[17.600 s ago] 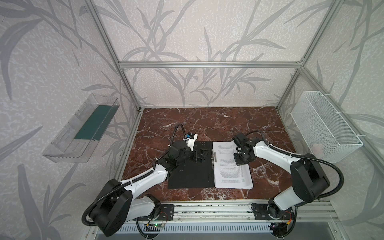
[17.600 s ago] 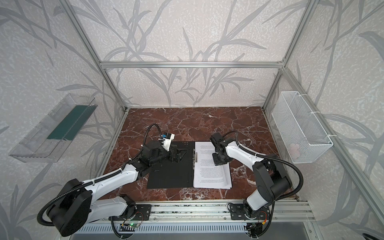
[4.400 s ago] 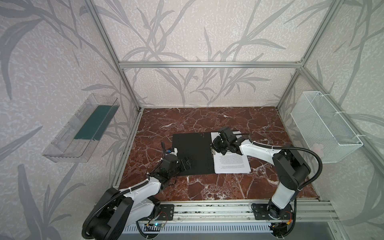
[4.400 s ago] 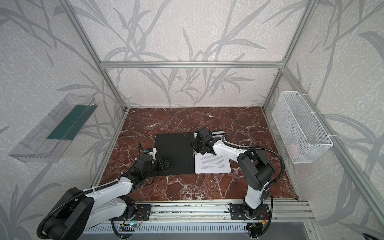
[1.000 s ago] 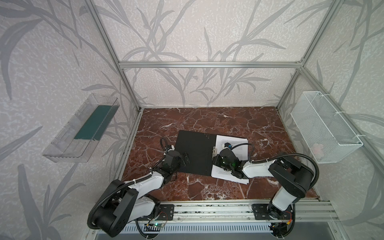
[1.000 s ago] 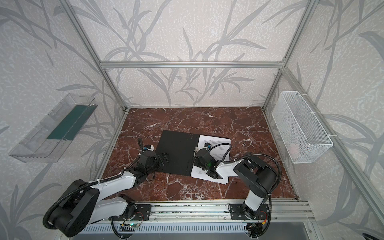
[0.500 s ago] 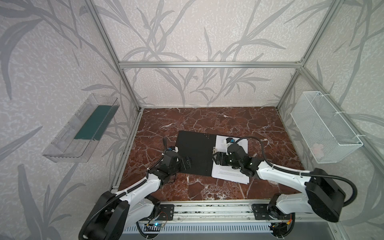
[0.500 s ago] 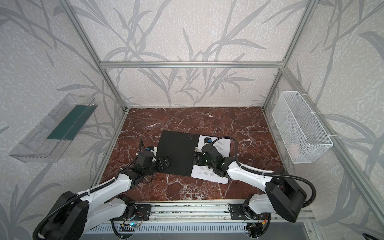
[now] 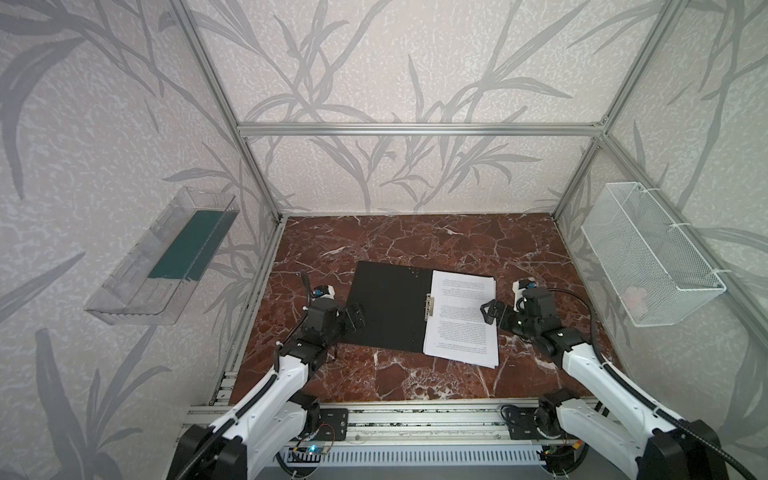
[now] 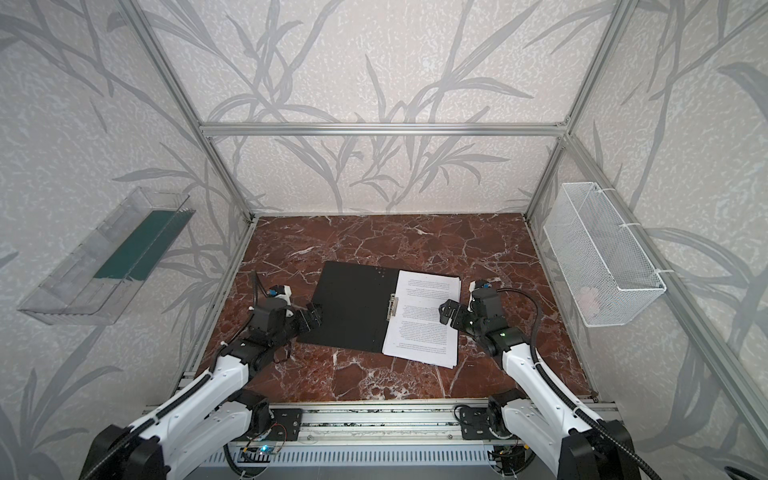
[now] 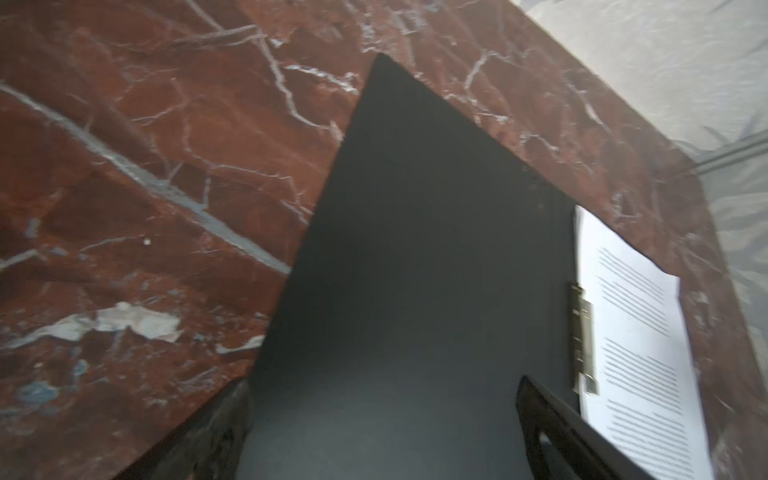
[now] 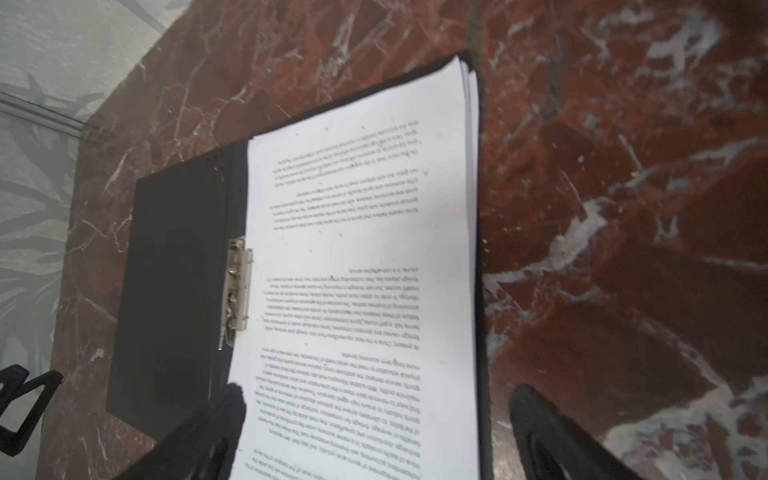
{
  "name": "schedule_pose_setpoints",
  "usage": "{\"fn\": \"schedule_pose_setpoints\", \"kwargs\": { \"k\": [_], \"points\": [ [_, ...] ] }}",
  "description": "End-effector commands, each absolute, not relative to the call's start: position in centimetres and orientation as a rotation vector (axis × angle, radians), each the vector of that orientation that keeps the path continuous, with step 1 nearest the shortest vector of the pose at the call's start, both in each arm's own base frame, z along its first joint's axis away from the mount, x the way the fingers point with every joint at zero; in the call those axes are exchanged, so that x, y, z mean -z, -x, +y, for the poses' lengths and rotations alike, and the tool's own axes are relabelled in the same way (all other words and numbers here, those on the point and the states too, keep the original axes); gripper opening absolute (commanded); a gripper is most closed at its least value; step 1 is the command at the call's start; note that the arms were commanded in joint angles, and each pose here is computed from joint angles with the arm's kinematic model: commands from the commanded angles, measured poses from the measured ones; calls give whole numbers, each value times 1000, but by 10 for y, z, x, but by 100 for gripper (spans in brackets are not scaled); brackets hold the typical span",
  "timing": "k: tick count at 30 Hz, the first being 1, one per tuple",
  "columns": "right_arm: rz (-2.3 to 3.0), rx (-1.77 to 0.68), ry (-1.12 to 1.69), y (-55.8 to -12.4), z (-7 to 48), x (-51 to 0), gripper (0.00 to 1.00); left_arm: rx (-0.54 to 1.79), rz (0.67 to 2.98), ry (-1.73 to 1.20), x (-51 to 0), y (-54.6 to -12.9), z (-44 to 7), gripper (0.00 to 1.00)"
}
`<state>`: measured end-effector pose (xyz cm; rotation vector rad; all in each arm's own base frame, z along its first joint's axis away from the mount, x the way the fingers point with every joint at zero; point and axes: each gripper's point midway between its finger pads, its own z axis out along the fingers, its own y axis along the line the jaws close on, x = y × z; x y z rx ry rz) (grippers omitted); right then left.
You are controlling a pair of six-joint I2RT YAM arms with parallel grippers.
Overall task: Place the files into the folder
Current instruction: 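Release the clip lever and draw both grippers back from the folder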
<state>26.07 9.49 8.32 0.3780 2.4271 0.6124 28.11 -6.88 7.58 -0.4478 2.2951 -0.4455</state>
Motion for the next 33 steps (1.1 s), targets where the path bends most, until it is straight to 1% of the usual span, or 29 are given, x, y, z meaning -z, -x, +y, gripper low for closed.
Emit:
{"fn": "schedule_pose_setpoints", "kwargs": {
  "k": [1,6,8,14,17,22,25,29,33],
  "points": [
    [2442,-686,-351,-255,101,-77,99,477,2280,438,-83,-301,-65,99],
    [2472,-659,-357,-255,96,-64,99,508,2349,423,-70,-319,-60,99],
    [2481,-672,-398,-256,93,-57,99,534,2402,470,-58,-323,-58,99],
    [2550,-678,-498,-259,85,-41,99,700,2538,387,-40,-331,-81,99],
    [2579,-757,-500,-259,96,-33,99,720,2580,408,-27,-331,-84,99],
    [2624,-878,-455,-261,112,-28,99,872,2574,380,-26,-332,-101,99],
    [2611,-945,-446,-263,120,-26,99,970,2511,387,-37,-335,-111,99],
    [2612,-969,-432,-263,123,-25,100,1126,2389,355,-68,-340,-131,99],
    [2604,-968,-419,-264,124,-27,100,1161,2312,319,-100,-338,-142,99]
  ]
}}
